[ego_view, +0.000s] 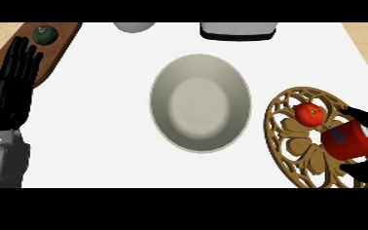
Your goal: Pick the can from the placemat and place it in the bowl
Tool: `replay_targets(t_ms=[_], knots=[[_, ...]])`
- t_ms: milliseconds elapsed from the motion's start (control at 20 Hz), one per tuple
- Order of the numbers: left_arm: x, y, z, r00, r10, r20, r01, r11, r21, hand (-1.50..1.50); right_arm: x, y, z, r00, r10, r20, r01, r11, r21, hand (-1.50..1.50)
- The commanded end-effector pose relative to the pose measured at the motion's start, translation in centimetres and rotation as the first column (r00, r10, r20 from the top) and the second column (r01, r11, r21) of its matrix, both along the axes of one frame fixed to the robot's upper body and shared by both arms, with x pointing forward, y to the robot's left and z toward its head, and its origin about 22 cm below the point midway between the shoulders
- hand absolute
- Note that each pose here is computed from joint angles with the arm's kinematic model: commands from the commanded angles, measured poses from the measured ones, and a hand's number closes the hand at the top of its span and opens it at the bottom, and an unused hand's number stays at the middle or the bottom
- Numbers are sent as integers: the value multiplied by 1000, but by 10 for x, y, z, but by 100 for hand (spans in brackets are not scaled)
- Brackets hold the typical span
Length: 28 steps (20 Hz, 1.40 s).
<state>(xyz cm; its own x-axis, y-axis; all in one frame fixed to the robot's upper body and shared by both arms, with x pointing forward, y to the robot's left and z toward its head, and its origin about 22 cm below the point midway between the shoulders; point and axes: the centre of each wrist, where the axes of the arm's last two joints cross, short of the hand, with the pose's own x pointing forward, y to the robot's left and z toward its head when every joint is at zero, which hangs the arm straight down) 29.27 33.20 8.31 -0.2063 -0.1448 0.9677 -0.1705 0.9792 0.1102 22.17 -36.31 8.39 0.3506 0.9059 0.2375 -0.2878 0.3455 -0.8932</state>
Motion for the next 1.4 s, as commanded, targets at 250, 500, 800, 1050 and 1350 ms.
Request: replay_targets(t_ms=[250,500,800,1050,1350], knots=[[-5,-1,-5,1000,25,5,-25,1000,9,0,7,-1,-20,997,50,56,-48,998,-41,150],[-1,-3,-9,999,36,10,-36,999,6,0,-8,-51,-29,992,122,36,-120,991,-65,150],[3,5,-15,1000,7,9,-7,1000,-3,0,-22,-138,-7,968,251,-24,-252,959,-128,150],[-6,-4,-9,1000,17,-6,-17,1000,-5,0,-10,-156,10,965,254,58,-238,951,-198,150],[2,-9,0,1000,18,3,-18,1000,8,0,-15,-140,66,937,247,248,-192,955,-225,150]])
